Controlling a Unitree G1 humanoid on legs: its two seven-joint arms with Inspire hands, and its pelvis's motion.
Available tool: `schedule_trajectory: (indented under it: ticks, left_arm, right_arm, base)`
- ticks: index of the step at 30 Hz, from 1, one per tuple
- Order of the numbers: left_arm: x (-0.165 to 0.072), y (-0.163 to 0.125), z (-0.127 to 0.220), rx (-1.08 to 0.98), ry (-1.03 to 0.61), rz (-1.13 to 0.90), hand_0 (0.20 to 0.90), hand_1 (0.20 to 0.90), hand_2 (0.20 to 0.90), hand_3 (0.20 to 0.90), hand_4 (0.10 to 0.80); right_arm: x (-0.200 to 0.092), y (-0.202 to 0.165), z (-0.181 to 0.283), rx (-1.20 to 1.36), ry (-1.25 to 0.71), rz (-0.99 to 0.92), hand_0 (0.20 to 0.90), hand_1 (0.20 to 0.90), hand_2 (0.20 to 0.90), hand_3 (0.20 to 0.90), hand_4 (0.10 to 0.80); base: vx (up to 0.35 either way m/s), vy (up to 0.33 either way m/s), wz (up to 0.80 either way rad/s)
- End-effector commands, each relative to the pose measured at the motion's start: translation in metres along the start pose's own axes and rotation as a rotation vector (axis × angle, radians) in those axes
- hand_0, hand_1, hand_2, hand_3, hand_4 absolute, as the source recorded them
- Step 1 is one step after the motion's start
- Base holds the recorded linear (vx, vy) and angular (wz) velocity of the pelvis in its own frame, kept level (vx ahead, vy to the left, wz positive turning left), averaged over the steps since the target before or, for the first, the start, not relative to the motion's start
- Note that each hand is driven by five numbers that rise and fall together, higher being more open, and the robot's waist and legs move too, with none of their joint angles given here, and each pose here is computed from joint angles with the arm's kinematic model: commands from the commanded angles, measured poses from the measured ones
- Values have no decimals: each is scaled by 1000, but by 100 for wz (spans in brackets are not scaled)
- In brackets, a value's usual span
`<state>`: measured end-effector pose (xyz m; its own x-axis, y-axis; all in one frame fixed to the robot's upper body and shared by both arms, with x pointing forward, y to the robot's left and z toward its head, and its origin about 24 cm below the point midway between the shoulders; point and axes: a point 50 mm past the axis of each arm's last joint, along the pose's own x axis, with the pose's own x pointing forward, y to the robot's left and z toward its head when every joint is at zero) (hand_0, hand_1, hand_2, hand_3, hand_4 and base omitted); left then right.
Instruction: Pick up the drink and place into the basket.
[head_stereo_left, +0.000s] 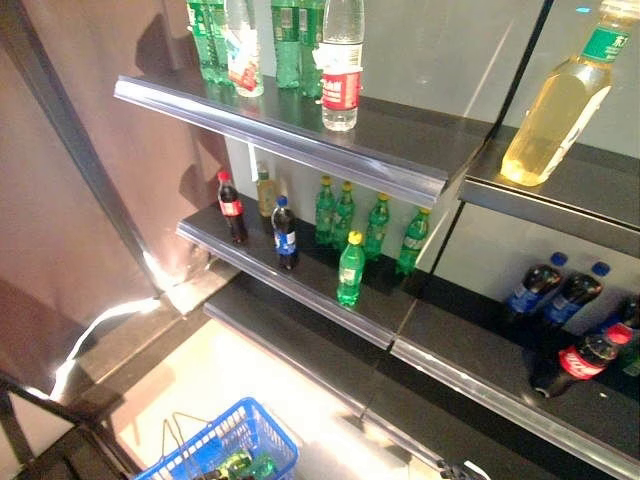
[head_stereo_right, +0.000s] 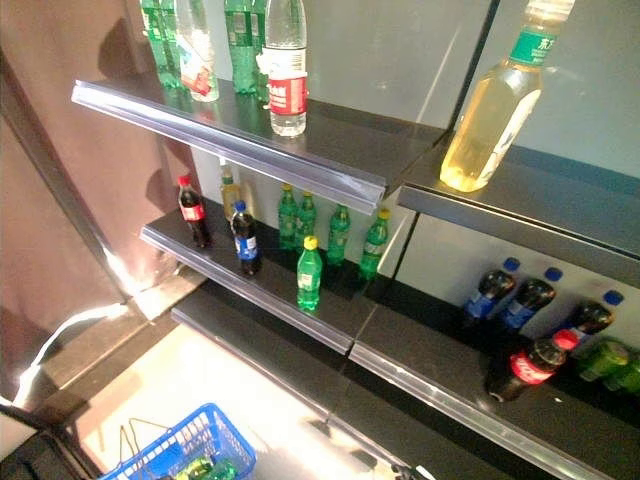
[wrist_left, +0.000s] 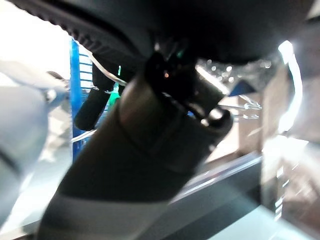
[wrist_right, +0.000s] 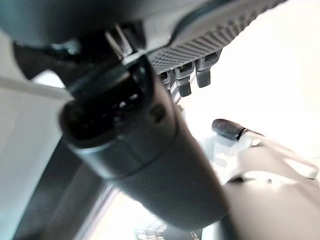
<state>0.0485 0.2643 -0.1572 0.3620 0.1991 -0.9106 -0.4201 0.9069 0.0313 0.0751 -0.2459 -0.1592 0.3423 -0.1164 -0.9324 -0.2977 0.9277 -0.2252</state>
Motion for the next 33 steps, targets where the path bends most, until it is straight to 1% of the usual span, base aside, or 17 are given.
schedule_trajectory:
  ticks: [1, 13, 17, 20, 24, 28, 29, 33]
  left_arm:
    - [7, -30, 100, 15, -379, -149, 300, 300, 300, 200, 100]
    - [8, -31, 102, 35, -364, -164, 300, 300, 300, 200, 100]
    - [8, -34, 103, 37, -367, -181, 300, 300, 300, 200, 100]
    - [8, -39, 104, 27, -367, -237, 300, 300, 300, 200, 100]
    - [8, -50, 104, -38, -353, -321, 300, 300, 300, 200, 100]
    - [10, -53, 100, -124, -307, -333, 300, 300, 300, 200, 100]
    - [11, -50, 95, -161, -279, -338, 300, 300, 300, 200, 100]
    - [10, -37, 78, -202, -202, -363, 300, 300, 300, 200, 100]
  right_arm:
    - [2, -28, 21, 69, -45, -90, 900, 900, 900, 900, 800]
    - [-6, -38, -19, 220, 110, -166, 900, 900, 900, 900, 800]
    - [-7, -40, -25, 302, 117, -185, 900, 900, 900, 900, 800]
    - [-9, -43, -28, 400, 104, -202, 900, 900, 900, 900, 800]
    - [-12, -46, -36, 543, 84, -228, 900, 900, 900, 900, 800]
    - [-14, -42, -45, 598, 101, -248, 900, 900, 900, 900, 800]
    - [-15, -39, -49, 623, 104, -250, 900, 900, 900, 900, 800]
    - [-14, -30, -50, 635, 103, -204, 900, 900, 900, 900, 800]
  base:
    - [0, 41, -24]
    - [3, 49, -31]
    - [-4, 33, -40]
    - [-20, 59, -41]
    - [-59, 120, -46]
    - [-62, 101, -52]
    - [-55, 73, -19]
    - [-80, 54, -44]
